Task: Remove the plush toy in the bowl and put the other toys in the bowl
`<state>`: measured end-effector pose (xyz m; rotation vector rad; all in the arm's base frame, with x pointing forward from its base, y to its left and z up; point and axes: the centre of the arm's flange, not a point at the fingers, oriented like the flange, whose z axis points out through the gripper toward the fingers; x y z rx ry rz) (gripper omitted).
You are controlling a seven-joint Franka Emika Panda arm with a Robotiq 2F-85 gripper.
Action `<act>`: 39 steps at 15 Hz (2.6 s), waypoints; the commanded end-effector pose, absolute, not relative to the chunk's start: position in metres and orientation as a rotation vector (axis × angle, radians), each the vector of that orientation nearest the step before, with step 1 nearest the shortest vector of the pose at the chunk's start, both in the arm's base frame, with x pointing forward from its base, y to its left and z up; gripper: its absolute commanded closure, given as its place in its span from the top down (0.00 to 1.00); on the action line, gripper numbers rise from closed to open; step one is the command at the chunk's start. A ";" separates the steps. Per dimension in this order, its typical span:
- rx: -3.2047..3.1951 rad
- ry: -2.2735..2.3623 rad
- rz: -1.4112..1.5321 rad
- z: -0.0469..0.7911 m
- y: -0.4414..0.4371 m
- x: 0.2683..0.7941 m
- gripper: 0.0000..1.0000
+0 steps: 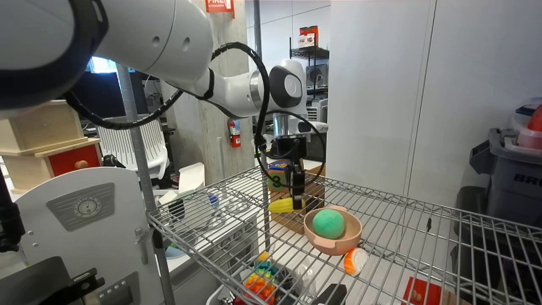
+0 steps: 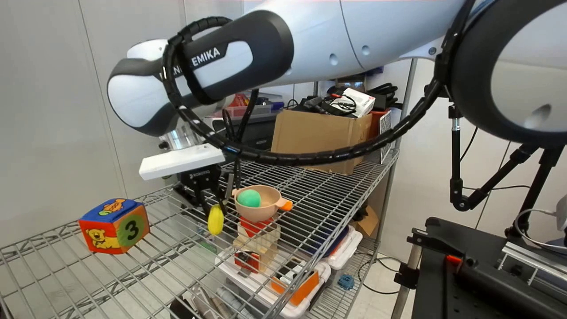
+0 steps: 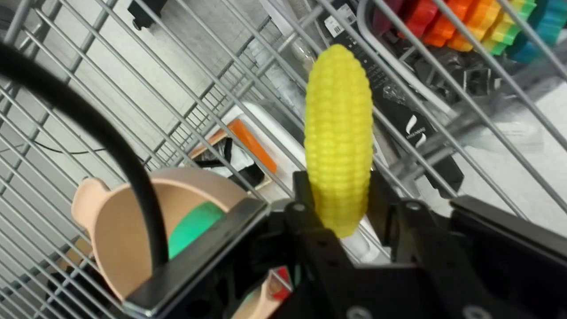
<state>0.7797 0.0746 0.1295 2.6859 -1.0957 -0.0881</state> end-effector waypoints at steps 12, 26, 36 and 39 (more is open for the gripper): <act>2.880 -1.138 0.247 0.252 0.132 0.877 0.09; 2.939 -1.078 0.322 0.255 0.174 0.882 0.88; 2.998 -0.954 0.106 0.252 0.175 0.880 1.00; 2.978 -0.976 0.183 0.241 0.162 0.801 1.00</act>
